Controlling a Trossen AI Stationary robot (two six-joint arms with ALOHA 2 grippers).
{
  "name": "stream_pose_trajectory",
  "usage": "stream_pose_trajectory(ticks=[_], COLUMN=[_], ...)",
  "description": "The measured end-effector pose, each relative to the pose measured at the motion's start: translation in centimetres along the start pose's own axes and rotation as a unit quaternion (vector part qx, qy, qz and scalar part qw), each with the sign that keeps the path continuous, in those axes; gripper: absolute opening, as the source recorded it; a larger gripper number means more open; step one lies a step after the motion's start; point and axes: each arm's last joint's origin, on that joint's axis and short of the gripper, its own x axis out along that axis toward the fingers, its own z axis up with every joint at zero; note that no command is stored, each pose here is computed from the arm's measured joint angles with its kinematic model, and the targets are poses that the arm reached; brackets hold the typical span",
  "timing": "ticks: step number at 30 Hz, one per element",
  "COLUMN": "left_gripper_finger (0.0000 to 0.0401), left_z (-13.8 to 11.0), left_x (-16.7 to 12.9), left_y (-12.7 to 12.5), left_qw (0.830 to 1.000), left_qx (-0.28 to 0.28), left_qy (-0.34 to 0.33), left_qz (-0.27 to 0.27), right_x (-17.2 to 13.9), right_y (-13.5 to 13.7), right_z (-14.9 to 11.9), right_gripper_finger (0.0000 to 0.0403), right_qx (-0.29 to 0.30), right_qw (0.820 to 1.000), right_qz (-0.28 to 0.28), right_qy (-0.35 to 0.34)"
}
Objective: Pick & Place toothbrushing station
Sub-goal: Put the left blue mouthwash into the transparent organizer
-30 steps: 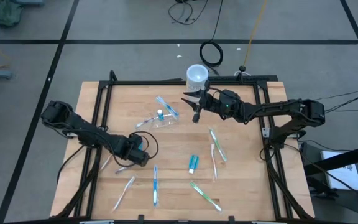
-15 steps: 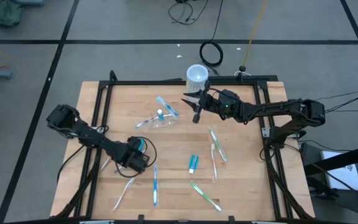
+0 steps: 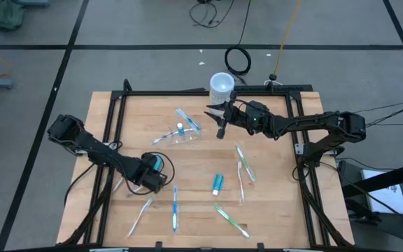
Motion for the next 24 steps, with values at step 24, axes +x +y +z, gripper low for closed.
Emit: stream_pose_trajectory(ticks=[24], left_gripper_finger=[0.0106], left_z=[4.4], left_x=[-5.0], left_y=[-4.2], left_qw=[0.929], left_qx=[0.095], left_qy=[-0.134], left_qz=[-0.331], right_x=[-0.4], right_y=[1.4], right_z=[-2.3], right_gripper_finger=[0.0100], right_qx=[-0.191], right_qw=[0.972], right_qz=[0.071], right_qy=[0.116])
